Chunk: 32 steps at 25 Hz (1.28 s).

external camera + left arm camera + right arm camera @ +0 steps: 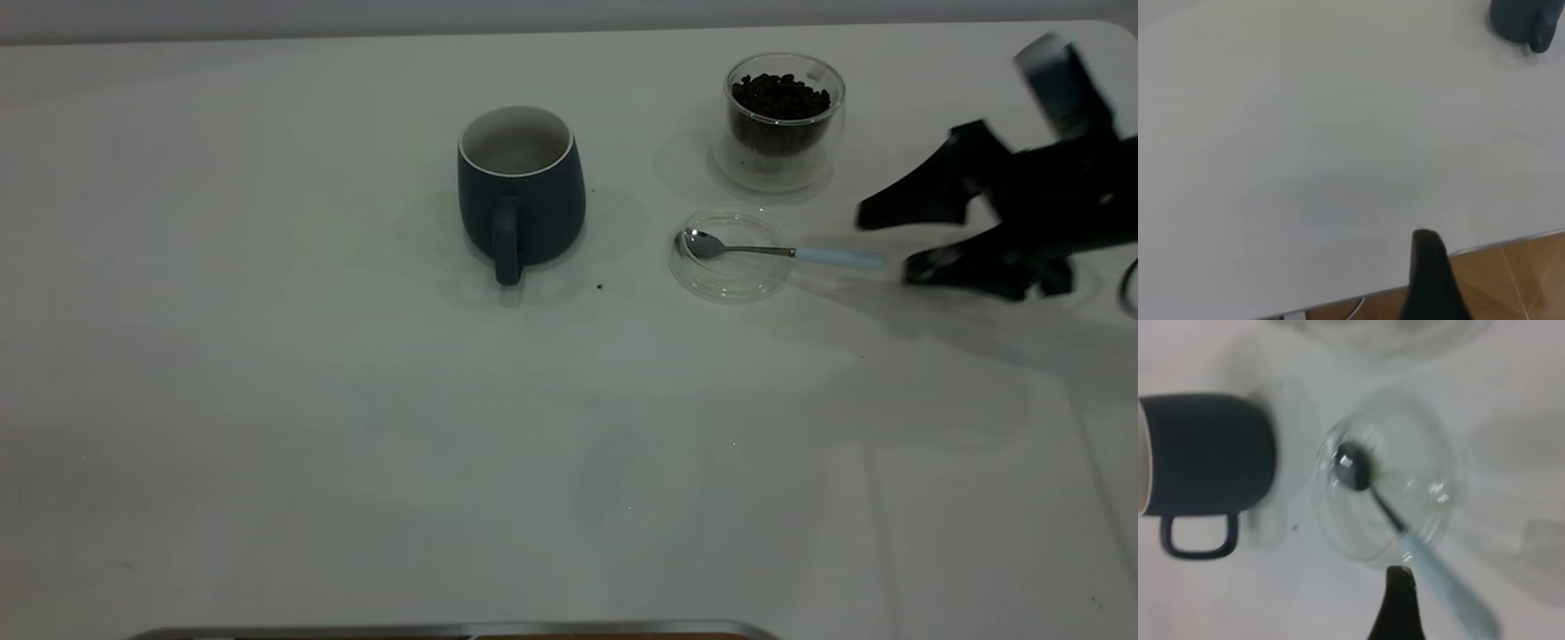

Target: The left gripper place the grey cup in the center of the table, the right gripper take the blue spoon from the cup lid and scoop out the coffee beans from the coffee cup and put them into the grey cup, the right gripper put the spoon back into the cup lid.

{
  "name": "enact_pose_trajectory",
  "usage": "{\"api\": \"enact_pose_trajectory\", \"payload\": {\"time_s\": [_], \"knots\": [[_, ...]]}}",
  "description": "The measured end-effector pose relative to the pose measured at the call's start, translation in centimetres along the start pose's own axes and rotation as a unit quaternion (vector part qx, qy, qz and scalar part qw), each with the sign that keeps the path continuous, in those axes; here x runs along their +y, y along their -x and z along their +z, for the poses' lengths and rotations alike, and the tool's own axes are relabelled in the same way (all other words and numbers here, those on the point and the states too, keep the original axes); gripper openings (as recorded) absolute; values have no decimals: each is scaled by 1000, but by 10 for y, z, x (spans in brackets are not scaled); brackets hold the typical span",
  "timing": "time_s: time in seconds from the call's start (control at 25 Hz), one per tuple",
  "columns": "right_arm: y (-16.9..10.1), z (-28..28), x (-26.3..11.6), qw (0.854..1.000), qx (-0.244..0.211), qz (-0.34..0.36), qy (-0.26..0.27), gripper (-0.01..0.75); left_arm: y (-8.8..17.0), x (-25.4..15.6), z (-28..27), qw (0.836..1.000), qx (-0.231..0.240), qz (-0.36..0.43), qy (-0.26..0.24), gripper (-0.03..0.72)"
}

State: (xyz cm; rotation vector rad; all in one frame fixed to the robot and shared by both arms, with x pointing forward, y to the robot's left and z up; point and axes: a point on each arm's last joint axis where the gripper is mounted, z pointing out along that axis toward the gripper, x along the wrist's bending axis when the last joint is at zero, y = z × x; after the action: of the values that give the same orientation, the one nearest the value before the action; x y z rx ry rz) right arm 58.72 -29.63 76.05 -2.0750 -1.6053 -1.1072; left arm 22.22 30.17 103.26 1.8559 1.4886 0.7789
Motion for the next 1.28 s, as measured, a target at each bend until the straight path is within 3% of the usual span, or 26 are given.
{"api": "enact_pose_trajectory", "payload": {"time_s": [0.2,0.32,0.52,0.72,0.84,1.04,1.28], "knots": [[-14,-46,29,995,-57,-73,36,683,0,0,0,1000,0,0,0,567],[-41,-76,43,989,-75,-114,54,678,0,0,0,1000,0,0,0,567],[-116,-134,49,979,-64,-175,85,668,0,0,0,1000,0,0,0,567],[-199,-195,23,963,-57,-240,110,655,0,0,0,1000,0,0,0,567],[-228,-233,-1,952,-78,-267,131,647,0,0,0,1000,1,0,0,567],[-241,-272,-49,945,-125,-265,148,627,-1,0,0,1000,7,-1,-1,567],[-234,-294,-116,928,-166,-284,171,614,-1,0,0,1000,7,-3,-1,567]]}}
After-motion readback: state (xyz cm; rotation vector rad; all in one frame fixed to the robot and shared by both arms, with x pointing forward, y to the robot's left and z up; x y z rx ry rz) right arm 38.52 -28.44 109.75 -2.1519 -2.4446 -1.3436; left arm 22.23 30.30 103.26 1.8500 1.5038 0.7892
